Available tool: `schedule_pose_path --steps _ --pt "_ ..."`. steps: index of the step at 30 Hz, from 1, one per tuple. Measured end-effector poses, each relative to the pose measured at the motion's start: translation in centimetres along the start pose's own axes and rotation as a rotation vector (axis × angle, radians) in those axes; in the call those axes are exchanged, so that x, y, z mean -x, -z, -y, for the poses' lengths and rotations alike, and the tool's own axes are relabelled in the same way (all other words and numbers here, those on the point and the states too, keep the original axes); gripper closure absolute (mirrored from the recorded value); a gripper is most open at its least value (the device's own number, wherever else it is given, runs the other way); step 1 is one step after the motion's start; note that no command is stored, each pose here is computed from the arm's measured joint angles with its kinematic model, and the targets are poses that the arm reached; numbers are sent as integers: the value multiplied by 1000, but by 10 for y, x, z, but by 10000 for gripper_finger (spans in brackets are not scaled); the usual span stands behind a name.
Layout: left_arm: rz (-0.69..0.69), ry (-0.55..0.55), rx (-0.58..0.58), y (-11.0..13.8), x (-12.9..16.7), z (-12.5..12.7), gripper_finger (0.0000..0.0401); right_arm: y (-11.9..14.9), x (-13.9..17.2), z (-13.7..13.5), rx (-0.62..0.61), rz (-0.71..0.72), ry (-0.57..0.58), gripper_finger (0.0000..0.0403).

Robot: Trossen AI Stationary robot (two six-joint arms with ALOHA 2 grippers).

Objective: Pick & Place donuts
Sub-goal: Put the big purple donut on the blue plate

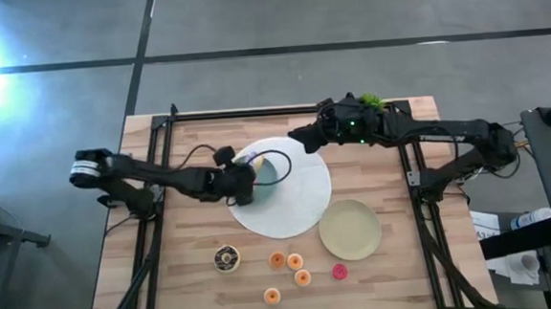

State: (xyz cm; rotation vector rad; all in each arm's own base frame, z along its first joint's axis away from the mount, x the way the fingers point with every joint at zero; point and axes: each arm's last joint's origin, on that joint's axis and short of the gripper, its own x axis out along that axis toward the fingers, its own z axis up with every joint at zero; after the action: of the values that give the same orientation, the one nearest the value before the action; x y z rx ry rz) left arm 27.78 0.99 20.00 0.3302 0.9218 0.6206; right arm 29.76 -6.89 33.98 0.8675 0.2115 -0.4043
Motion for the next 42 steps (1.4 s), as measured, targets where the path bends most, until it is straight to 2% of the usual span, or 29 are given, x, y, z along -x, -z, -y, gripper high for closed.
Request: schedule_pose_path --steps 7,12,17,20,25,32,37,42 --pt "-136 39 -86 1 -35 -8 397 3 1 0 2 -20 10 225" --pt "-193 191 -106 0 -48 -12 387 6 0 0 3 -32 16 223" --pt "-245 165 -125 4 -56 -11 360 6 0 0 6 -33 17 227" --pt "-248 171 -122 3 -56 -12 342 6 0 1 8 -32 17 227" --pt "-263 255 -119 0 -51 -13 317 7 0 1 21 -33 18 229" --pt "-273 267 -120 -9 -43 -18 300 7 0 1 24 -36 15 230" --pt "-262 303 -85 -15 -36 -23 287 7 0 1 25 -37 14 229" --pt "-329 311 -26 -14 -30 -26 272 7 0 1 24 -41 12 229"
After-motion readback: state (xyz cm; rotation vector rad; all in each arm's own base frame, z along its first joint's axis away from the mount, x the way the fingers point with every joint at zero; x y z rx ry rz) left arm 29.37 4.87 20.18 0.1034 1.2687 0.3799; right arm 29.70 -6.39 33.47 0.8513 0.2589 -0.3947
